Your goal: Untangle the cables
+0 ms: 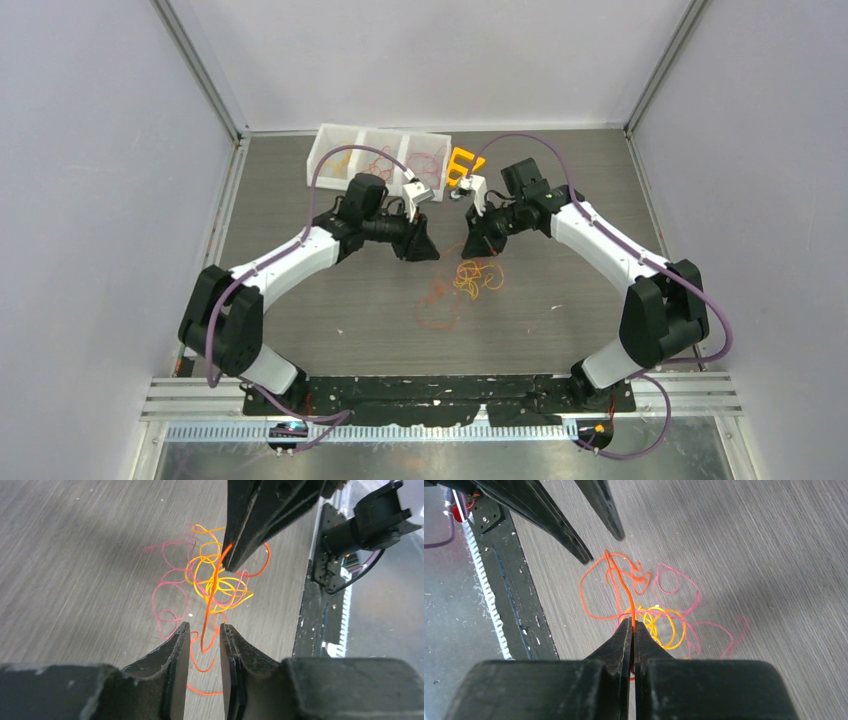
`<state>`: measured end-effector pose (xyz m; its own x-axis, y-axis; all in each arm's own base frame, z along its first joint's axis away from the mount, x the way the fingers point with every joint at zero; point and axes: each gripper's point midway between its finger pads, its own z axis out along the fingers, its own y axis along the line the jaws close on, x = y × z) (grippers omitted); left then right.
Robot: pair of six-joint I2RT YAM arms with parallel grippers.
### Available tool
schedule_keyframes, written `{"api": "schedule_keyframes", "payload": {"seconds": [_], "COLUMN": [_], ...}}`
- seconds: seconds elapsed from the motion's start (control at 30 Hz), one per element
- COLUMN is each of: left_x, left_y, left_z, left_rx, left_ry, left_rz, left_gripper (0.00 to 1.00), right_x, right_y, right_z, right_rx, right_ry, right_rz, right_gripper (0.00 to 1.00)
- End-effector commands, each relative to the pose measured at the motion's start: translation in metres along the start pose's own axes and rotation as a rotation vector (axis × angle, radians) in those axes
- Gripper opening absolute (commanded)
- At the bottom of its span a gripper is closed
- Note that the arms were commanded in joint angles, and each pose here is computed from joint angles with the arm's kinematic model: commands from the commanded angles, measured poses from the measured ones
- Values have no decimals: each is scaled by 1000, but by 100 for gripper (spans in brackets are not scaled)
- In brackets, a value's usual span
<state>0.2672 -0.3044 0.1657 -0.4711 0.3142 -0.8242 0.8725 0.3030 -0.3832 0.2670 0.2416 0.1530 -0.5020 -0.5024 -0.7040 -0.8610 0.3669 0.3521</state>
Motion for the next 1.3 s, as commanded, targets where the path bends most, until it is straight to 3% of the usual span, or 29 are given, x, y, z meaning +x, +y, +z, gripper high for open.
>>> {"api": "schedule_keyframes", "payload": {"seconds": [0.0,0.2,0.27,0.37,0.5,0.67,0.77,0.93,1.0,1.1,1.13,1.2,1.23,1.27], "left_x": [-17,-14,-12,-1,7,4,5,15,15,15,15,14,13,11], "left_y": [-25,-22,-22,-17,-8,2,3,-10,-16,-19,-20,-20,-21,-23], "left_z": [11,16,19,28,20,-23,-54,-89,-96,-102,-103,-104,-103,-103], "left_rx": [135,115,112,70,22,-44,-70,-75,-70,-83,-82,-80,-73,-57], "left_ry": [-62,-94,-86,-33,8,-29,-42,-26,-30,-25,-25,-25,-28,-32], "left_rz": [-22,-54,-55,-49,-58,-73,-73,-31,-21,-6,1,12,13,14], "left_gripper": [31,54,55,44,0,0,0,0,0,0,0,0,0,0], "right_x": [-16,-14,-16,-15,-7,31,67,96,102,103,105,90,73,53], "right_y": [15,14,15,17,15,-31,-67,-99,-108,-114,-111,-99,-85,-72], "right_z": [-4,1,1,1,1,3,2,3,2,0,-2,-1,1,0], "right_rx": [-23,-24,-28,-38,-25,181,304,398,433,446,429,353,284,233], "right_ry": [-56,-46,-49,-49,-29,117,258,384,419,440,449,382,304,217], "right_rz": [-45,-42,-42,-43,-68,-94,-83,-47,-43,-41,-29,-9,-10,-10], "right_gripper": [5,6,6,5,6,18,22,26,22,8,10,29,46,53]}}
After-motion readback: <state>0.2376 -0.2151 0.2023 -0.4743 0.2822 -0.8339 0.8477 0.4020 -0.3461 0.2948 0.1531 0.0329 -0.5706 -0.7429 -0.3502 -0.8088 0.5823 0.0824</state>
